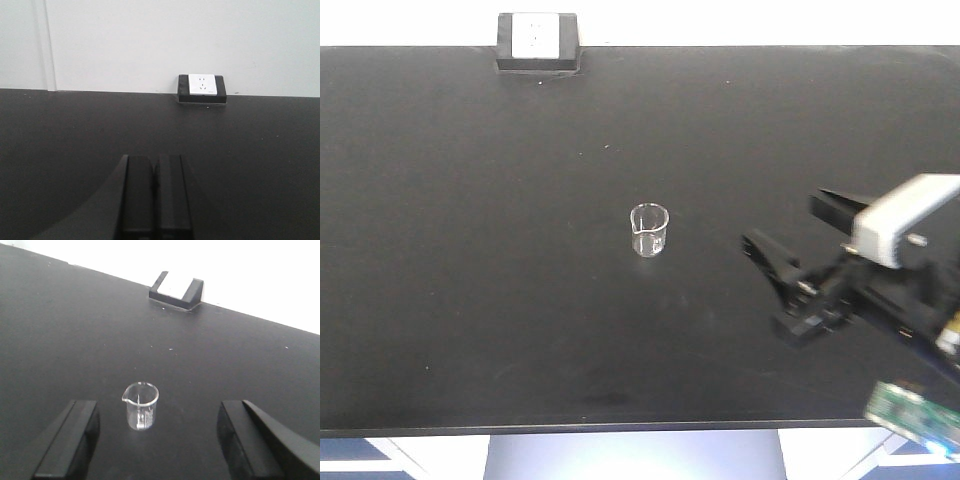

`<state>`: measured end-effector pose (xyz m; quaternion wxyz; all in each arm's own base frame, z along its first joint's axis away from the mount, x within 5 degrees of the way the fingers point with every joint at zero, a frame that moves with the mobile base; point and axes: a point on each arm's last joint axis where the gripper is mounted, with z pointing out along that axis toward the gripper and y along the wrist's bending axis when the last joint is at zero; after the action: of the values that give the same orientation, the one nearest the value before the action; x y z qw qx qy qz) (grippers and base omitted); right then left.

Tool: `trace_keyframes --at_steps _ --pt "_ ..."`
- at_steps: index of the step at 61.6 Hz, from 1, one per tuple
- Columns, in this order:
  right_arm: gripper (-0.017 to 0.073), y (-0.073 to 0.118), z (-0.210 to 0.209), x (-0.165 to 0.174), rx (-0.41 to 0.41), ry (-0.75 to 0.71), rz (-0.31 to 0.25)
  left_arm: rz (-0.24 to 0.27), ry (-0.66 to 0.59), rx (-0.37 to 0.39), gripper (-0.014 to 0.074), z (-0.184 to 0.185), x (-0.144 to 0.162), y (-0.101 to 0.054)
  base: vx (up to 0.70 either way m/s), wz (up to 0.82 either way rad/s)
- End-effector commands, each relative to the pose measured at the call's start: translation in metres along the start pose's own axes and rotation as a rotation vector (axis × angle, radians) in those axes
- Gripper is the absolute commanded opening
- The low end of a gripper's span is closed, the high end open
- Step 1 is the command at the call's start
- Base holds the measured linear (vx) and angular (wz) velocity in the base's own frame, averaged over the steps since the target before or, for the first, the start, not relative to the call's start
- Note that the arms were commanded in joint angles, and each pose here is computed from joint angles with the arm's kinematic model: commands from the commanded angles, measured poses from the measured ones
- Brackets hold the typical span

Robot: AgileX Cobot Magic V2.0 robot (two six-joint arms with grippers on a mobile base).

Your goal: Grab beaker and place in storage area

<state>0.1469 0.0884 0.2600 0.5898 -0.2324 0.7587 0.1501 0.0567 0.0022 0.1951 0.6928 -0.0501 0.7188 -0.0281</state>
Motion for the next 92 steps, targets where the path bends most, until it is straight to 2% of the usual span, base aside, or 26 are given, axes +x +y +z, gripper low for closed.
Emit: trace_keyframes --at_steps 1,24,26,30,36,44,50,58,69,79,92 --pt "0.0552 -0.001 -0.015 -0.018 0.008 -0.102 -0.008 -0.011 -0.078 0.028 -0.0008 -0.001 -0.001 -0.002 0.00 0.00" --pt "0.0552 -0.001 -0.029 -0.023 0.012 -0.155 -0.014 -0.011 -0.078 0.028 -0.0008 -0.001 -0.001 -0.002 0.00 0.00" --pt "0.0552 -0.002 -0.031 -0.022 0.018 -0.154 -0.026 -0.011 -0.078 0.028 -0.0008 -0.001 -0.001 -0.002 0.00 0.00" --pt "0.0550 -0.005 -0.037 -0.019 0.039 -0.169 -0.013 -0.011 -0.078 0.028 -0.0008 -0.001 -0.001 -0.002 0.00 0.00" --pt "0.0544 -0.014 -0.051 -0.011 0.119 -0.205 0.017 -0.011 -0.078 0.028 -0.0008 -0.001 -0.001 -0.002 0.00 0.00" --pt "0.0514 -0.029 -0.078 0.000 0.311 -0.277 0.029 -0.011 -0.078 0.028 -0.0008 -0.001 -0.001 -0.002 0.00 0.00" --pt "0.0468 -0.033 -0.096 0.015 0.450 -0.295 0.036 -0.011 -0.078 0.028 -0.0008 -0.001 -0.001 -0.002 0.00 0.00" --pt "0.0385 -0.032 -0.103 0.042 0.527 -0.275 0.041 -0.011 -0.078 0.028 -0.0008 -0.001 -0.001 -0.002 0.00 0.00" --pt "0.0198 -0.025 -0.099 0.092 0.526 -0.259 0.057 -0.011 -0.078 0.028 -0.0008 -0.001 -0.001 -0.002 0.00 0.00" --pt "-0.0013 -0.023 -0.100 0.100 0.526 -0.186 0.068 -0.011 -0.078 0.028 -0.0008 -0.001 -0.001 -0.002 0.00 0.00" --pt "-0.0009 -0.023 -0.100 0.100 0.525 -0.180 0.072 -0.011 -0.078 0.028 -0.0008 -0.001 -0.001 -0.002 0.00 0.00"
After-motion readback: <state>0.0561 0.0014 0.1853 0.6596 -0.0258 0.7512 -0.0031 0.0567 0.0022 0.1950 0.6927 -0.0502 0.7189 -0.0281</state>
